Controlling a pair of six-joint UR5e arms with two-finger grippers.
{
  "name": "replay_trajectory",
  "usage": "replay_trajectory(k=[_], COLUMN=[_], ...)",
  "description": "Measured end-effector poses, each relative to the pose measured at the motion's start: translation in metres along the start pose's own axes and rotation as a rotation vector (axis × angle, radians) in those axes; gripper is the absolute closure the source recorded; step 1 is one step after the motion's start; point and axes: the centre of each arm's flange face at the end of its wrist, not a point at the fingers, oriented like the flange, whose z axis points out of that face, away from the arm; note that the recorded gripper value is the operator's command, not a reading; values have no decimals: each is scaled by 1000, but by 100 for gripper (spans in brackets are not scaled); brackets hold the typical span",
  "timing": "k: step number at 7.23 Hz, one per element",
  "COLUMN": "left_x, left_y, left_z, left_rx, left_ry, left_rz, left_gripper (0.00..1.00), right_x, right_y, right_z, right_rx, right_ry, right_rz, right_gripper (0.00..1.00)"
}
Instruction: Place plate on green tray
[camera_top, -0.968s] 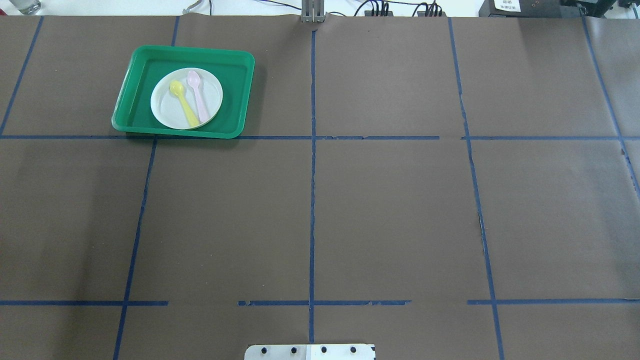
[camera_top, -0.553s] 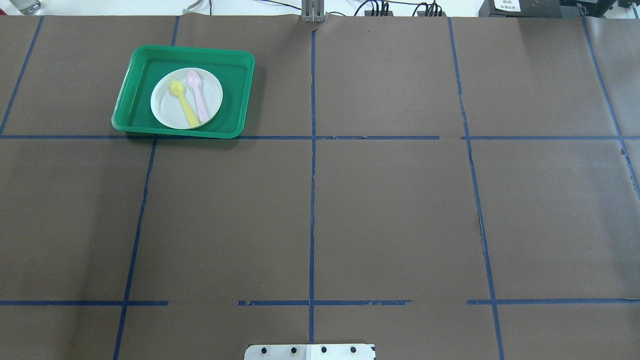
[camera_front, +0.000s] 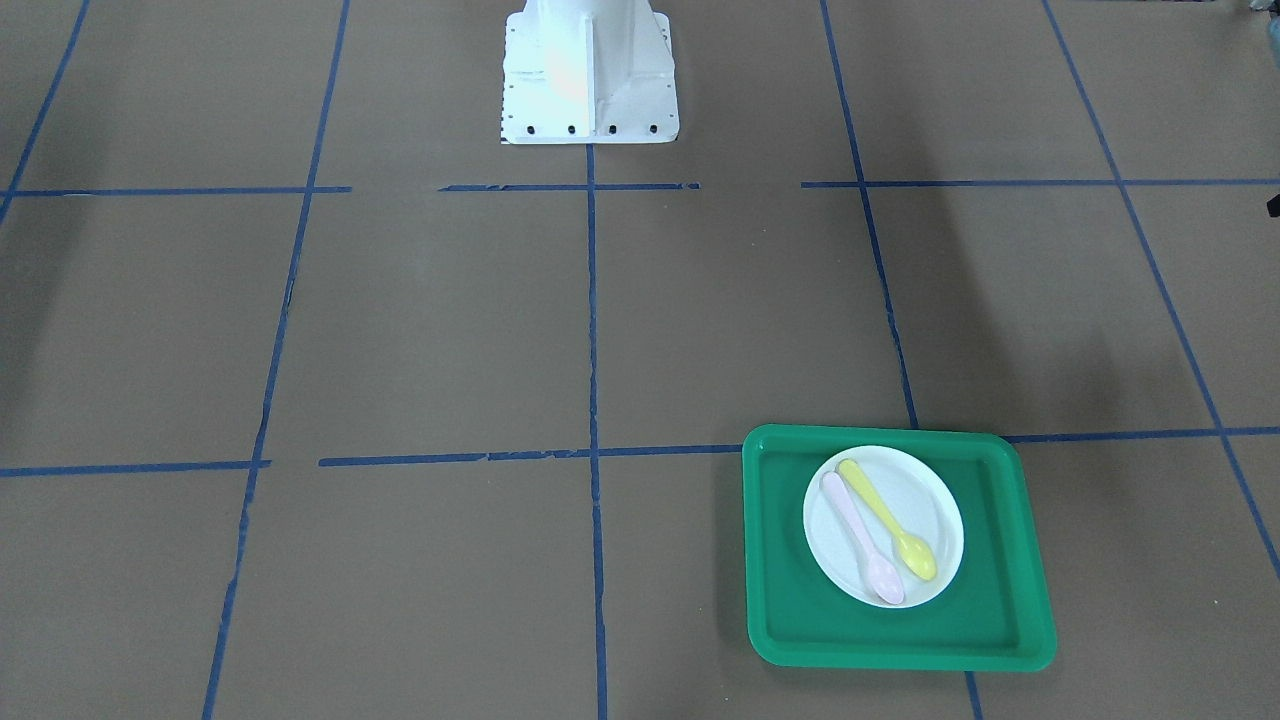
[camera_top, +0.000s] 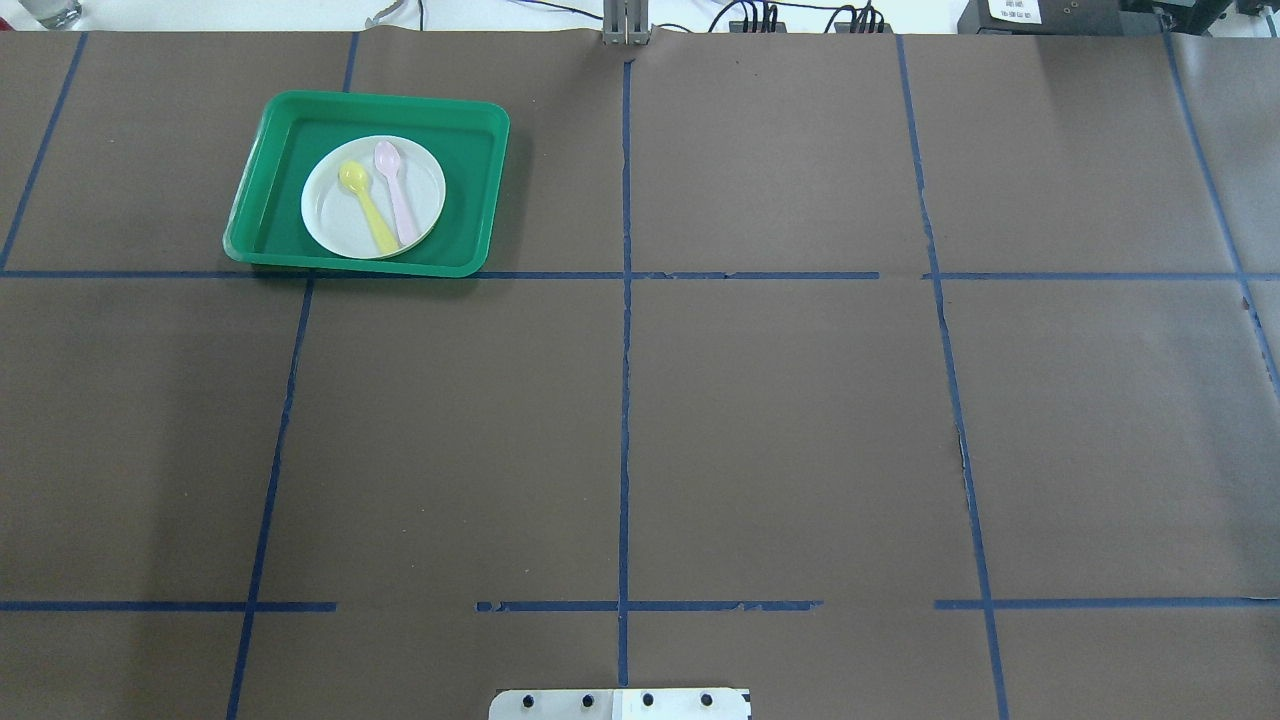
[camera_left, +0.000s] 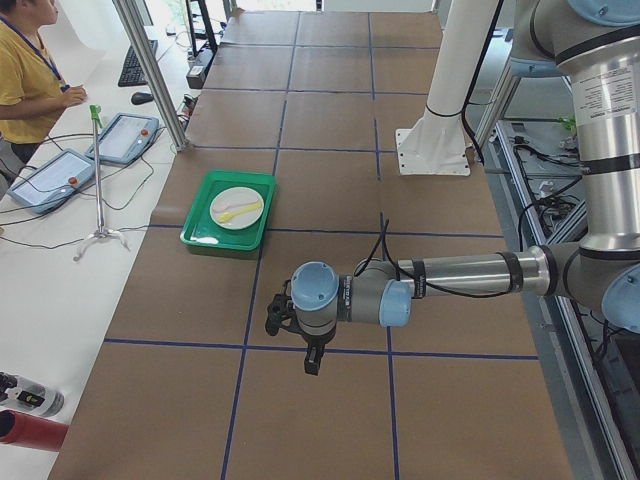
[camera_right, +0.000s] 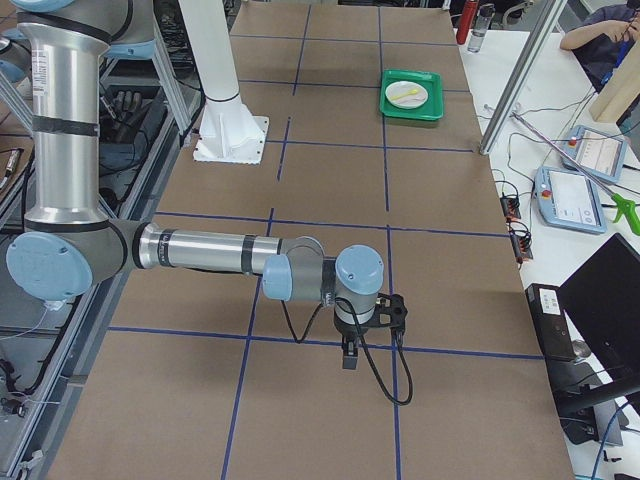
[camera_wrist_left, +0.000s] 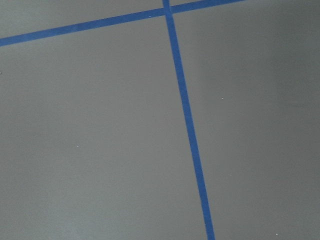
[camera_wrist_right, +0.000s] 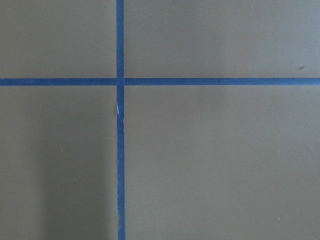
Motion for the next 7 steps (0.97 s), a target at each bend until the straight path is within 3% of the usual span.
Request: replay_trajectory(k=[7], left_x=[-11], left_y=[5], left_z=[-20], left_rx=[31], left_ry=[-4], left_rz=[-16], left_gripper=[0], right_x=[0], right_y=[0], right_z=[0], right_rx=[1], right_ry=[0], right_rz=[0], right_gripper=[0])
